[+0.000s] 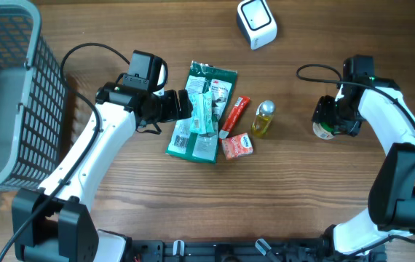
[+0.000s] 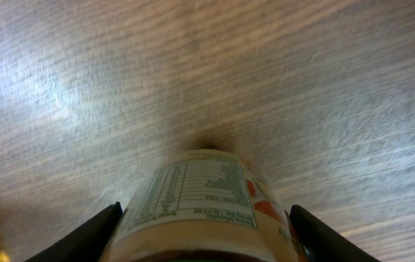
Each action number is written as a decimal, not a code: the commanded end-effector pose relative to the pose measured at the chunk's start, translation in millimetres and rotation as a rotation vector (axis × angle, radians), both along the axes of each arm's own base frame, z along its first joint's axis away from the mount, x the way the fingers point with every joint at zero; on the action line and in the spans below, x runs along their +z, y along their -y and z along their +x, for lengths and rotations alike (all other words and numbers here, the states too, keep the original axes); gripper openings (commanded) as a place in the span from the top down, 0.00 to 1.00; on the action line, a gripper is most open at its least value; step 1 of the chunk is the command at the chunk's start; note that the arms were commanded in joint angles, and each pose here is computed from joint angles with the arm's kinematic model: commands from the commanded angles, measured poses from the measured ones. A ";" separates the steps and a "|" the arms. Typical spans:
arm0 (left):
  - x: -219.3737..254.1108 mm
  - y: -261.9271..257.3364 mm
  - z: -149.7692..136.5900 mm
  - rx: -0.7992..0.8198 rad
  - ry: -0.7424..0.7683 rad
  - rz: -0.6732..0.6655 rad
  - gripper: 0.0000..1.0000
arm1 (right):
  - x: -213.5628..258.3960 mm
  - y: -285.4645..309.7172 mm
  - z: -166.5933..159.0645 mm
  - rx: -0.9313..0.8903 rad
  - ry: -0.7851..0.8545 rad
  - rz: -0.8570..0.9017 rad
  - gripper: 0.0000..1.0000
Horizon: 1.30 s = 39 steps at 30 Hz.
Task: Scan the item barcode
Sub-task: 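Bring the jar back with the right gripper and set it down right, then move the right gripper to the yellow Vim bottle and grasp it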
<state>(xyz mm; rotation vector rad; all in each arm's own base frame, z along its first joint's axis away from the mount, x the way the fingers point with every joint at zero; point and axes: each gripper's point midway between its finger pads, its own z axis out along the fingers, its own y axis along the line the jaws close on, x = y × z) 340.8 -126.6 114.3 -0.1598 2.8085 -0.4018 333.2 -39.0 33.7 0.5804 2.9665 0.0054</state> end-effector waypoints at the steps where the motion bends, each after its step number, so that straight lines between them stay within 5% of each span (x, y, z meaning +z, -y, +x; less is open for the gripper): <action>1: 0.8 1.0 1.6 -0.008 0.003 -0.006 0.00 | 0.2 7.8 -1.7 -0.023 -0.006 -0.036 0.44; 9: 0.8 1.0 1.6 -0.009 0.004 -0.005 0.00 | -2.9 7.4 -5.3 -0.022 -0.015 -0.036 0.00; 16: 0.9 1.0 1.6 -0.009 0.004 -0.005 0.00 | 104.7 10.3 22.4 -0.008 0.111 -0.050 0.00; 22: 0.8 1.0 1.6 -0.009 0.004 -0.005 0.00 | 193.0 -51.4 22.6 0.097 0.318 0.238 0.00; 28: 0.8 1.0 1.7 -0.008 0.004 -0.006 0.00 | 190.1 -105.4 2.1 0.186 0.248 0.287 0.00; 39: 0.8 1.0 1.7 -0.009 0.004 -0.005 0.00 | 181.9 -189.2 -15.1 0.218 0.280 0.075 0.00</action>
